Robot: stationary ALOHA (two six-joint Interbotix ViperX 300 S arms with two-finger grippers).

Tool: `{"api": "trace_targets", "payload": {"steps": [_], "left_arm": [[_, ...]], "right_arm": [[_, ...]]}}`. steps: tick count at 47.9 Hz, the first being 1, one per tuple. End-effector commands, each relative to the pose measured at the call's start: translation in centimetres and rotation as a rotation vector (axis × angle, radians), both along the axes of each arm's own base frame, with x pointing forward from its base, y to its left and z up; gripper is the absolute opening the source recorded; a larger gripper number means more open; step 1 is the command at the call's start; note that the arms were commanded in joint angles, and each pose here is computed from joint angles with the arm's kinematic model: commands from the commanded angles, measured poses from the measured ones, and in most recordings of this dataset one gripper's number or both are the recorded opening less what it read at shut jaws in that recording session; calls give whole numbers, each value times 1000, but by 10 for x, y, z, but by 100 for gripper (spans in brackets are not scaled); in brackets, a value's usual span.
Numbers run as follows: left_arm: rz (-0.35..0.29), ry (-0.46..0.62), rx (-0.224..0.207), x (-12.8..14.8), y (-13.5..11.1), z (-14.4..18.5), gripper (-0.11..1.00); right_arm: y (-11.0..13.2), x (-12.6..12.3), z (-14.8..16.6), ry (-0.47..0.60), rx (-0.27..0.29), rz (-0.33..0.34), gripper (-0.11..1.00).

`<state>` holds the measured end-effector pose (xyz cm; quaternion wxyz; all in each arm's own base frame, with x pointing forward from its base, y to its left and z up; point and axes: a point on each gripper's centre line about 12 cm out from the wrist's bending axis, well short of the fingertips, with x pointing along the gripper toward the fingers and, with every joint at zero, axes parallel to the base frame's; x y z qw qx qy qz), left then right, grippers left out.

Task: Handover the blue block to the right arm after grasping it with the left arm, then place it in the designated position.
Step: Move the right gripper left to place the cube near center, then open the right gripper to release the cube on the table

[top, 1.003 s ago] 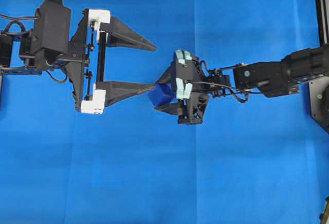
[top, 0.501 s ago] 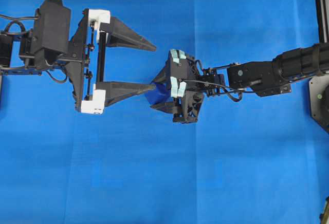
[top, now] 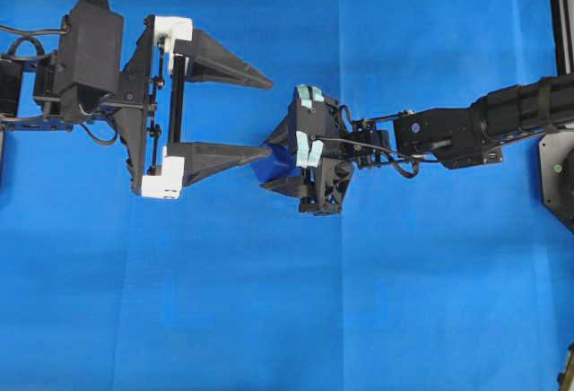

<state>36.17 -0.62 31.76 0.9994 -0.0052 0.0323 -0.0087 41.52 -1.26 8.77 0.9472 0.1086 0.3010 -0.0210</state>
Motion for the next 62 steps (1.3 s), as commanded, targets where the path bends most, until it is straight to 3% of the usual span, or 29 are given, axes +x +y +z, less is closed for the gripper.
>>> {"api": "trace_targets", "payload": {"steps": [1,3,8,10,19,39,62], "left_arm": [[-2,-38,-1,0,-1,14,93],[-1,-38,-2,0,-1,14,93],[-3,-40,-4,-1,-1,14,93],[-1,-41,-4,-1,-1,15,93],[-3,-41,-1,-1,-1,15,93],[-3,-45,1,-1,-1,16,93],[-2,-52,1,0,-1,19,93]], "right_arm": [[-2,5,8,-26,0,-7,47],[-2,5,8,-25,0,-7,48],[-2,5,9,-25,6,-15,76],[-3,5,8,-21,7,-18,81],[-3,2,14,-16,2,-18,70],[-4,-14,78,-89,-29,-19,70],[-2,-68,174,-145,-70,-45,70]]}}
